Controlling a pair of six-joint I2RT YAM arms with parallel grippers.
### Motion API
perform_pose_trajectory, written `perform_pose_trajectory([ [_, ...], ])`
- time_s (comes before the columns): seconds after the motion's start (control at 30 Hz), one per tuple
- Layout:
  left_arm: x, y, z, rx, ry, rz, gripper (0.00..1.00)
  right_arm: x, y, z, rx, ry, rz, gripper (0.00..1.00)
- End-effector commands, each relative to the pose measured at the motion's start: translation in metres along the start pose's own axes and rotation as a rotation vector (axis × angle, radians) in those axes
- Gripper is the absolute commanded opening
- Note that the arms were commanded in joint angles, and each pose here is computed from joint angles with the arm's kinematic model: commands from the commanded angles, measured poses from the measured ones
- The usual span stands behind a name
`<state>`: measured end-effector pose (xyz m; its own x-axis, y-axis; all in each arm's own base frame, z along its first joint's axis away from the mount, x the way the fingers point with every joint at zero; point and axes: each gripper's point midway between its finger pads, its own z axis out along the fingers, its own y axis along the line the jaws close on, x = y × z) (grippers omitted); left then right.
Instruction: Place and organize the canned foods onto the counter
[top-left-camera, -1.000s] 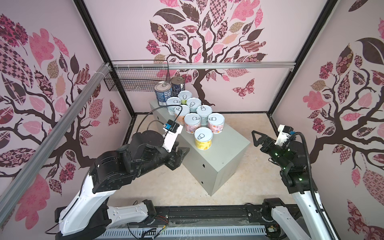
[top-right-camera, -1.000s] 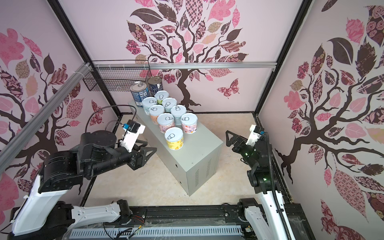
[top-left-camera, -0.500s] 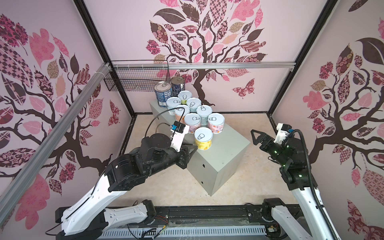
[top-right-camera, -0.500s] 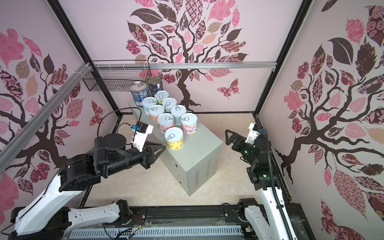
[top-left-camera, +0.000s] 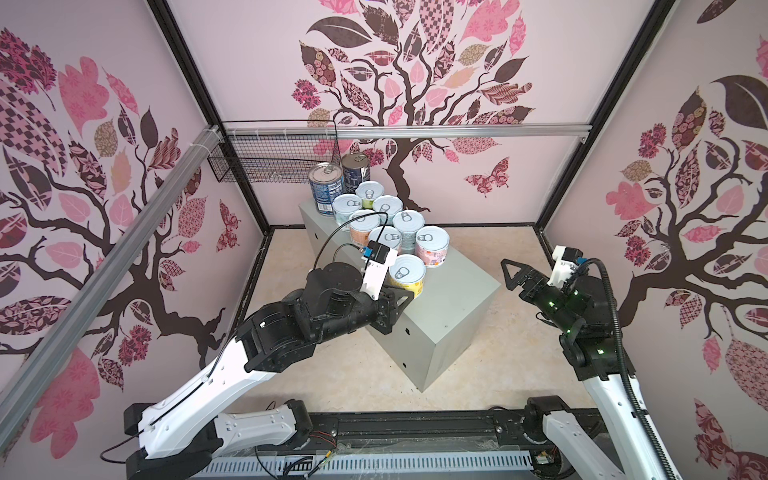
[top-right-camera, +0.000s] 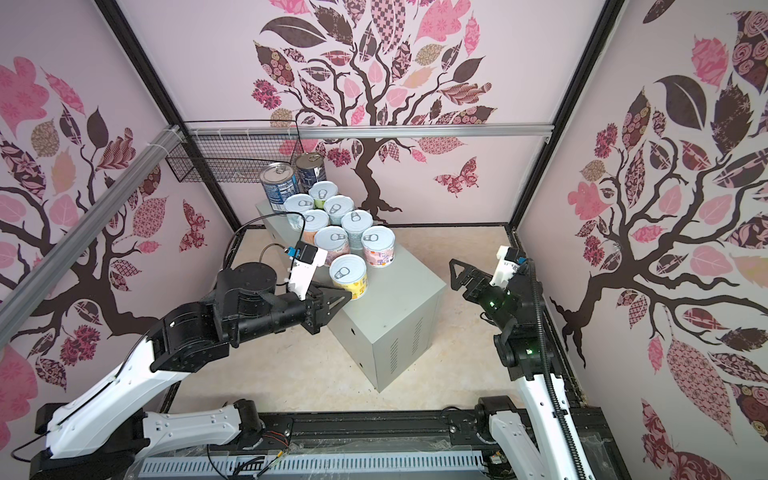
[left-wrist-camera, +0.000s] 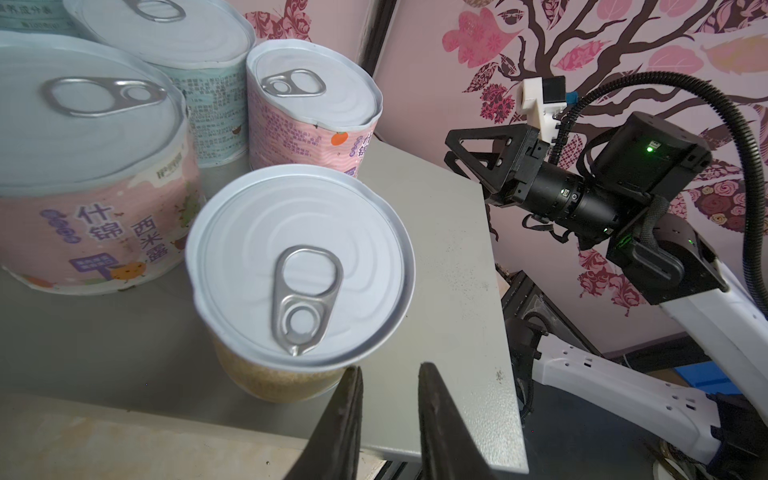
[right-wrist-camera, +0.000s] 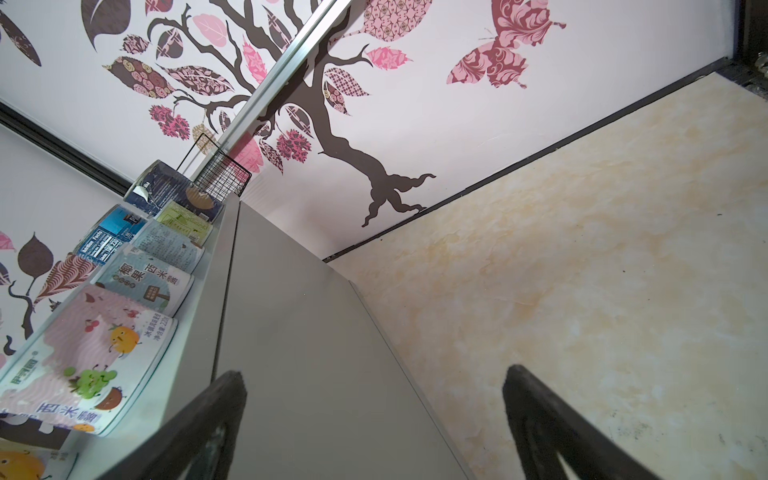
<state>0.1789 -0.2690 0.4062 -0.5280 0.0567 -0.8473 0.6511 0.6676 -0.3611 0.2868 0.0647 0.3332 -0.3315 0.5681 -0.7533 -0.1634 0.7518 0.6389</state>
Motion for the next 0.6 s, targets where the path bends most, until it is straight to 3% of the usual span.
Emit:
perform_pose_trajectory([
  [0.0, -0.001, 0.002, 0.007, -0.012, -0.020, -0.013, 0.27, -0.008, 0.014, -0.005, -0.047, -0.022, -0.016, 1.00],
  [0.57, -0.015, 0.014, 0.014, -0.105, -0.050, 0.013, 0.27, -0.006, 0.016, -0.010, -0.063, -0.028, -0.019, 1.00],
])
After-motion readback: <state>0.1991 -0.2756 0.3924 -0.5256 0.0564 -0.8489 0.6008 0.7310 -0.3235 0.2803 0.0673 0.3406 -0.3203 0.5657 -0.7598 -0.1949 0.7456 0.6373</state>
